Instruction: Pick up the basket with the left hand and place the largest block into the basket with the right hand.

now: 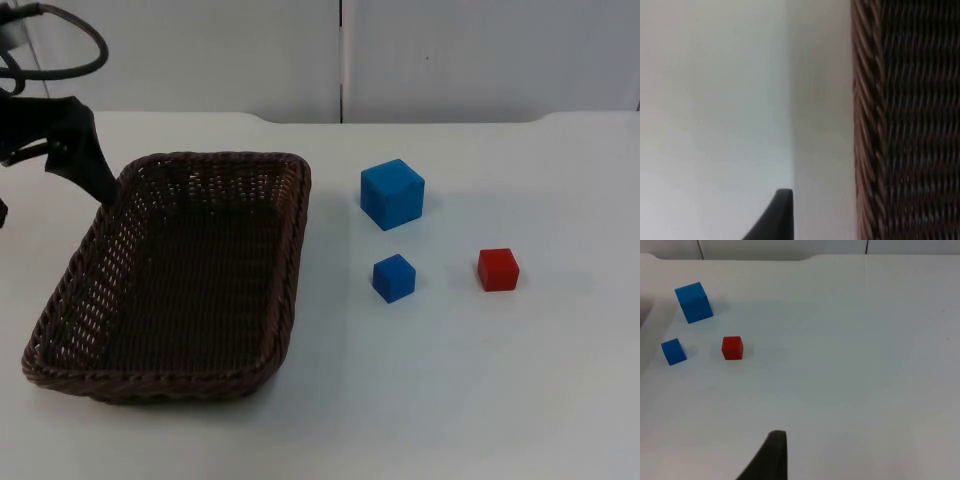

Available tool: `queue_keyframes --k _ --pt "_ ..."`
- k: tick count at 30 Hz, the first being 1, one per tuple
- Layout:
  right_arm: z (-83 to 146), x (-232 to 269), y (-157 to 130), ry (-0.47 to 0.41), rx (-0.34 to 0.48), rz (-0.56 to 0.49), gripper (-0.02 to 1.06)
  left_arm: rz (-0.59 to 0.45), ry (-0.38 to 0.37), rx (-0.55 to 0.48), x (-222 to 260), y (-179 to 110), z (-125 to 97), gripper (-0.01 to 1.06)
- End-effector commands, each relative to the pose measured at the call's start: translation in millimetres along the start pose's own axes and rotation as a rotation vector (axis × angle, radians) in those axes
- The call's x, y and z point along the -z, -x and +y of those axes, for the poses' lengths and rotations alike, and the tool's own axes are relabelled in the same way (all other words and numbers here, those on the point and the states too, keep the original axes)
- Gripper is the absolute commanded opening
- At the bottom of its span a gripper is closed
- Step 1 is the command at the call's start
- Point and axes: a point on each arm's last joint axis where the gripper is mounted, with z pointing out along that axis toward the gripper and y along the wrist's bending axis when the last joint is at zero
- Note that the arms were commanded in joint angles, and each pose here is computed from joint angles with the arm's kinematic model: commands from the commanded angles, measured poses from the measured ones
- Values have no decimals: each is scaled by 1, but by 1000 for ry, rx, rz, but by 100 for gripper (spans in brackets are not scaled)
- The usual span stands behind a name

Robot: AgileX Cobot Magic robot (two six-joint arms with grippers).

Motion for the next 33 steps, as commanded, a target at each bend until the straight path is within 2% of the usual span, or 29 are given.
queue_keyframes --k 1,17,26,33 --pt "0 0 0 -8 -2 -6 105 9 -17 12 -7 6 -1 105" --pt "0 0 0 -8 -2 -6 105 82 -23 38 -58 24 14 105" --pt "0 0 0 -8 -2 -6 105 120 -24 42 -84 23 23 105" --pt "0 0 0 -8 -2 -6 105 122 -23 47 -92 21 25 94"
